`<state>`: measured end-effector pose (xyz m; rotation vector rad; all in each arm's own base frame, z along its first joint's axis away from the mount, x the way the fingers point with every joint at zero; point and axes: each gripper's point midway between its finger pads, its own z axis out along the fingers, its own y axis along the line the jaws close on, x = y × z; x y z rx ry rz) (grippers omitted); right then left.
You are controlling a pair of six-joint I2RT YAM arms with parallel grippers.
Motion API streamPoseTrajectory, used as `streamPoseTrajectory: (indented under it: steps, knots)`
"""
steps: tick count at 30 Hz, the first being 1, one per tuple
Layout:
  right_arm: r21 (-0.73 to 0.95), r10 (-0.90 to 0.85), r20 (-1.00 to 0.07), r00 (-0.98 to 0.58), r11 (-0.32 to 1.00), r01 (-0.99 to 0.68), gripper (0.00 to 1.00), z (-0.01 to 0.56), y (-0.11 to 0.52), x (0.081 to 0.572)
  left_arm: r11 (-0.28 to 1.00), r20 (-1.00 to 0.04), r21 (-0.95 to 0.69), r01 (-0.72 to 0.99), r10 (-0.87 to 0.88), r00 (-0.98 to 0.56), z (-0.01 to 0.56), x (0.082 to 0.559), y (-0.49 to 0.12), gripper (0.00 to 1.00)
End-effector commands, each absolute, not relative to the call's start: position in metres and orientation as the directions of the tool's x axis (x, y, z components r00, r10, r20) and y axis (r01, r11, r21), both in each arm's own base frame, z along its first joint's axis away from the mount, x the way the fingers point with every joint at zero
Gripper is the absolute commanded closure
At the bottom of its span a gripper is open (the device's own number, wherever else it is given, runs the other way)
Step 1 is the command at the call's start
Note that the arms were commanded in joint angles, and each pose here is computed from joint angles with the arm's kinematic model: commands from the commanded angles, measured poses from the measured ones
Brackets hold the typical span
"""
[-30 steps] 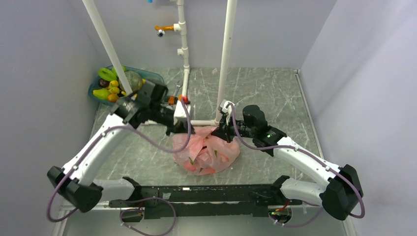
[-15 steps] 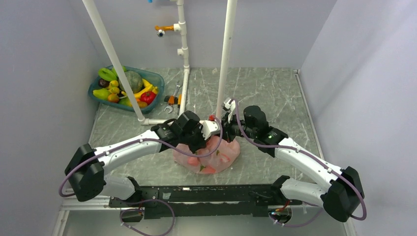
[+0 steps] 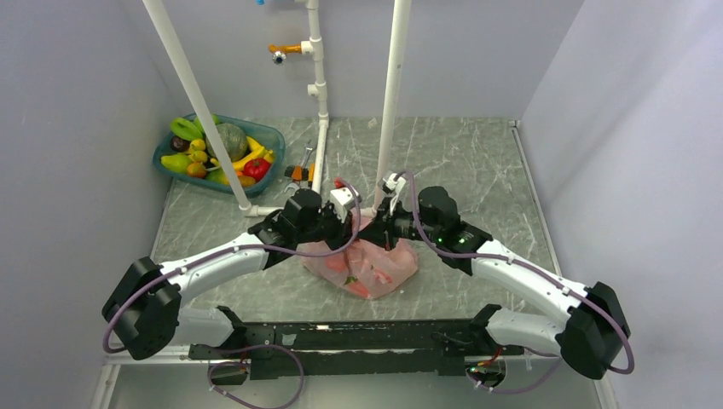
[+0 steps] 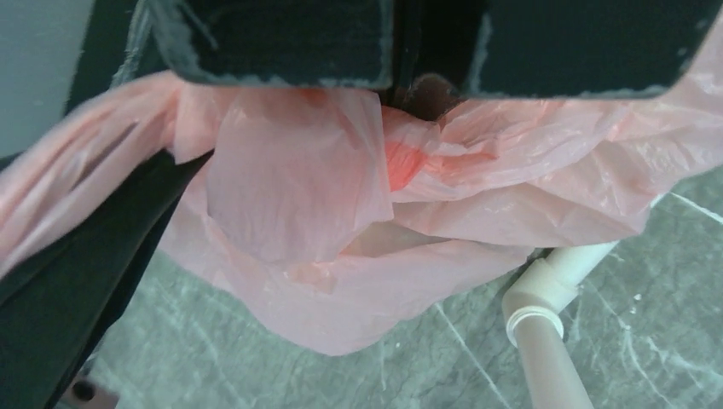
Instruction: Place the fake fruits into the plastic bag and tie a complex knot
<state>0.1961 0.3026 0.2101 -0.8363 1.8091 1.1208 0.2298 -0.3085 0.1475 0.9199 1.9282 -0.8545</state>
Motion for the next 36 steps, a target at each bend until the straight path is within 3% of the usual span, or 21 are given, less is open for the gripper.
streamPoseTrajectory:
  steps: [1, 3, 5, 8, 9, 11, 16, 17, 19, 21, 24, 27, 36]
  knots:
    - [0.330, -0.048, -0.935, -0.351, 0.244, -0.912, 1.00, 0.258, 0.327, 0.191, 0.388, -0.886, -0.389, 0.836, 0.091, -0.455, 0.181, 0.223, -0.325, 1.00]
    - [0.310, -0.105, -0.935, -0.338, 0.218, -0.925, 0.96, 0.259, 0.323, 0.184, 0.379, -0.875, -0.427, 0.821, 0.057, -0.481, 0.183, 0.224, -0.323, 1.00]
    - [0.317, -0.158, -0.919, -0.361, 0.247, -0.916, 0.74, 0.256, 0.307, 0.180, 0.352, -0.877, -0.428, 0.833, 0.060, -0.476, 0.185, 0.221, -0.321, 1.00]
    - [0.315, -0.173, -0.912, -0.372, 0.284, -0.906, 0.30, 0.268, 0.277, 0.186, 0.344, -0.884, -0.416, 0.842, 0.066, -0.463, 0.184, 0.217, -0.319, 1.00]
    - [0.316, -0.175, -0.909, -0.378, 0.303, -0.899, 0.21, 0.273, 0.267, 0.191, 0.340, -0.886, -0.413, 0.845, 0.064, -0.459, 0.184, 0.217, -0.319, 1.00]
    - [0.314, -0.171, -0.908, -0.382, 0.326, -0.892, 0.12, 0.287, 0.251, 0.197, 0.338, -0.887, -0.412, 0.846, 0.064, -0.458, 0.184, 0.217, -0.319, 1.00]
    - [0.318, -0.146, -0.902, -0.406, 0.410, -0.855, 0.16, 0.282, 0.223, 0.216, 0.356, -0.886, -0.408, 0.841, 0.066, -0.458, 0.182, 0.221, -0.319, 1.00]
    - [0.314, -0.144, -0.901, -0.409, 0.433, -0.845, 0.22, 0.276, 0.219, 0.222, 0.361, -0.886, -0.407, 0.839, 0.066, -0.458, 0.182, 0.221, -0.318, 1.00]
    - [0.304, -0.135, -0.896, -0.422, 0.508, -0.806, 0.47, 0.261, 0.213, 0.241, 0.374, -0.885, -0.406, 0.834, 0.068, -0.461, 0.180, 0.223, -0.317, 1.00]
    - [0.288, -0.132, -0.891, -0.434, 0.576, -0.765, 0.65, 0.243, 0.209, 0.262, 0.391, -0.881, -0.408, 0.825, 0.067, -0.468, 0.179, 0.225, -0.315, 1.00]
    - [0.277, -0.162, -0.883, -0.440, 0.577, -0.768, 0.73, 0.216, 0.216, 0.276, 0.406, -0.878, -0.407, 0.818, 0.071, -0.473, 0.175, 0.227, -0.314, 1.00]
    - [0.294, -0.214, -0.865, -0.455, 0.519, -0.803, 0.69, 0.192, 0.229, 0.276, 0.421, -0.878, -0.408, 0.810, 0.063, -0.475, 0.175, 0.232, -0.314, 1.00]
    - [0.440, -0.303, -0.803, -0.513, 0.279, -0.854, 0.34, 0.166, 0.266, 0.202, 0.433, -0.894, -0.398, 0.809, 0.013, -0.448, 0.189, 0.260, -0.314, 1.00]
